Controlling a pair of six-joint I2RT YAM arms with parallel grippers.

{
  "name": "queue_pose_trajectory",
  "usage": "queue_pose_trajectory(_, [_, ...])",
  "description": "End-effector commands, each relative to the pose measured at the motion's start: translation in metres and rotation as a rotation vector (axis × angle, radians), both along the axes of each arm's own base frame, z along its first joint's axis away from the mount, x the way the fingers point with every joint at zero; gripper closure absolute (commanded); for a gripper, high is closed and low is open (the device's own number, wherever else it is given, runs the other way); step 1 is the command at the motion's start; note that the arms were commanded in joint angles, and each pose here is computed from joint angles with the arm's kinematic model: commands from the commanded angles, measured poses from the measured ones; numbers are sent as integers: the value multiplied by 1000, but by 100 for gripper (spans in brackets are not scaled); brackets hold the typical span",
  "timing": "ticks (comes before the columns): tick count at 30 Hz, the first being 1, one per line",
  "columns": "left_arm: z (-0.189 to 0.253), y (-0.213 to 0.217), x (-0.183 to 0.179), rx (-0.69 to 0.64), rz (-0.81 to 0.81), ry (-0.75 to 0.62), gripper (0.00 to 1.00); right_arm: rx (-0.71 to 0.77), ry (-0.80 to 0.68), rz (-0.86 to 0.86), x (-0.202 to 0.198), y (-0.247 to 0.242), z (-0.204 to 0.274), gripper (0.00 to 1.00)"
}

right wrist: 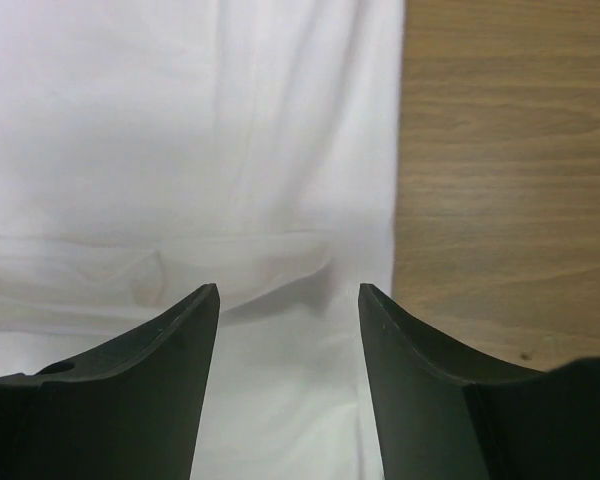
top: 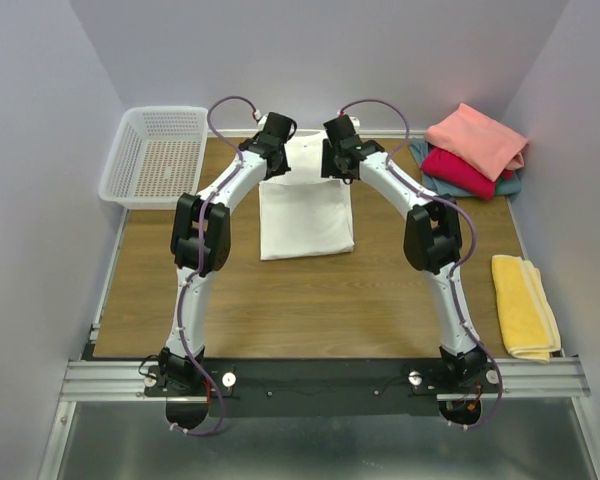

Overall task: Fold and stack the t-shirts
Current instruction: Fold the tshirt

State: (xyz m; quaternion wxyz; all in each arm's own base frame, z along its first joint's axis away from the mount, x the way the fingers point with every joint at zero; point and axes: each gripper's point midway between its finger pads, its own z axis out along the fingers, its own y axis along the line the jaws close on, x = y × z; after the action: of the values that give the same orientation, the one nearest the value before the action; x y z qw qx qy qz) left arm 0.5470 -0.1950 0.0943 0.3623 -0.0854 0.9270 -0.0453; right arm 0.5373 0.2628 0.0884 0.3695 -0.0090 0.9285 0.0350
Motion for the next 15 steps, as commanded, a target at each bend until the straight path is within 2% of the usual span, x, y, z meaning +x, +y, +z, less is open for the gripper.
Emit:
queue_pose_trajectory(1, [20, 28, 13, 89, 85, -63, 91, -56, -6, -107, 15, -47, 2, 34])
queue_pose_trajectory(7, [21, 44, -17, 137, 57, 1, 91, -58, 28, -118, -10, -76, 22, 32])
queue_pose_trajectory(9, [17, 40, -30, 121, 5, 34, 91, -38, 98, -75, -34, -74, 8, 32])
queue_pose_trajectory(10, [15, 41, -44, 116, -14, 57, 91, -16, 92, -61, -42, -73, 22, 32])
queue_pose_trajectory(11, [14, 37, -52, 89, -43, 70, 91, -20, 142, -53, -58, -76, 8, 32])
queue_pose_trajectory(13, [3, 37, -73, 71, -82, 104, 91, 33, 149, -12, -76, -71, 23, 32])
queue_pose_trajectory(15, [20, 31, -87, 15, -126, 81, 90, 64, 201, 16, -99, -70, 16, 32])
